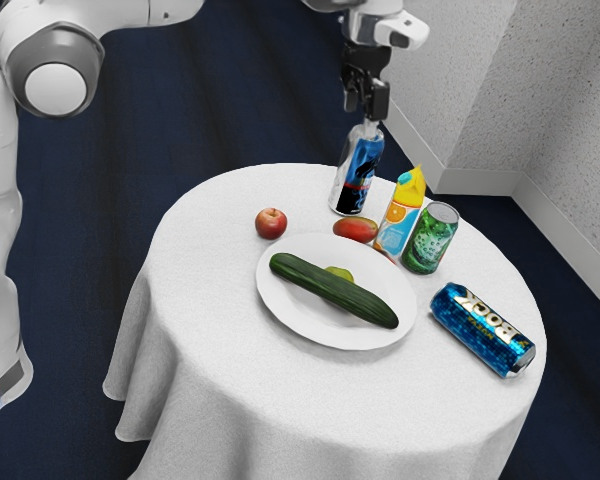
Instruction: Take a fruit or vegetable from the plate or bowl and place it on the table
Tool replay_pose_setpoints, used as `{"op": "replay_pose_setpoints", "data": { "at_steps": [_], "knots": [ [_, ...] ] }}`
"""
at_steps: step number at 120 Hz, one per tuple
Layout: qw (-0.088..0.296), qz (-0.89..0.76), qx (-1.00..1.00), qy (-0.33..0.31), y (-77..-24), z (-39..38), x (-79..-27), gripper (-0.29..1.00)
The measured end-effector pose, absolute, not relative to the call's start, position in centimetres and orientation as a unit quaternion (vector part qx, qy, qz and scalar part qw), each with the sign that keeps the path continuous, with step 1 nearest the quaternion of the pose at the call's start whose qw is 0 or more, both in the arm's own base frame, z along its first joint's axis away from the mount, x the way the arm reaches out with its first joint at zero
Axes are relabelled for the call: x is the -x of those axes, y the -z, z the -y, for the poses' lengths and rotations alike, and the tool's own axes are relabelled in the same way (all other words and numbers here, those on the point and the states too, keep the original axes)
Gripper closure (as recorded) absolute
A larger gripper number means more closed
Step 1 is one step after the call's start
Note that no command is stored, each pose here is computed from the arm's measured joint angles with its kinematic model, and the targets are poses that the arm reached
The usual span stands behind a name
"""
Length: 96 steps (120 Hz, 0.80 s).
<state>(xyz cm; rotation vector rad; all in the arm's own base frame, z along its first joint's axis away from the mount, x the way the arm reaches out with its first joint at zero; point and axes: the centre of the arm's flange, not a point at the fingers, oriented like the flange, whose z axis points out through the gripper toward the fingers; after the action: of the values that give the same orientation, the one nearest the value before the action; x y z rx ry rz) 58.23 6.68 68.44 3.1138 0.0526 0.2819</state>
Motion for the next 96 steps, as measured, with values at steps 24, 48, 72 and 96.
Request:
{"op": "replay_pose_setpoints", "data": {
  "at_steps": [24, 48, 72, 96],
  "knots": [
    [0.009, -0.003, -0.996, -0.093, -68.5, -7.0, -58.2, 0.0],
    [0.026, 0.112, -0.989, -0.096, -68.3, 4.6, -59.3, 0.0],
    [0.025, 0.26, -0.963, -0.07, -66.0, 20.2, -56.8, 0.0],
    [0.002, 0.259, -0.965, -0.032, -64.4, 18.2, -54.7, 0.0]
  ]
}}
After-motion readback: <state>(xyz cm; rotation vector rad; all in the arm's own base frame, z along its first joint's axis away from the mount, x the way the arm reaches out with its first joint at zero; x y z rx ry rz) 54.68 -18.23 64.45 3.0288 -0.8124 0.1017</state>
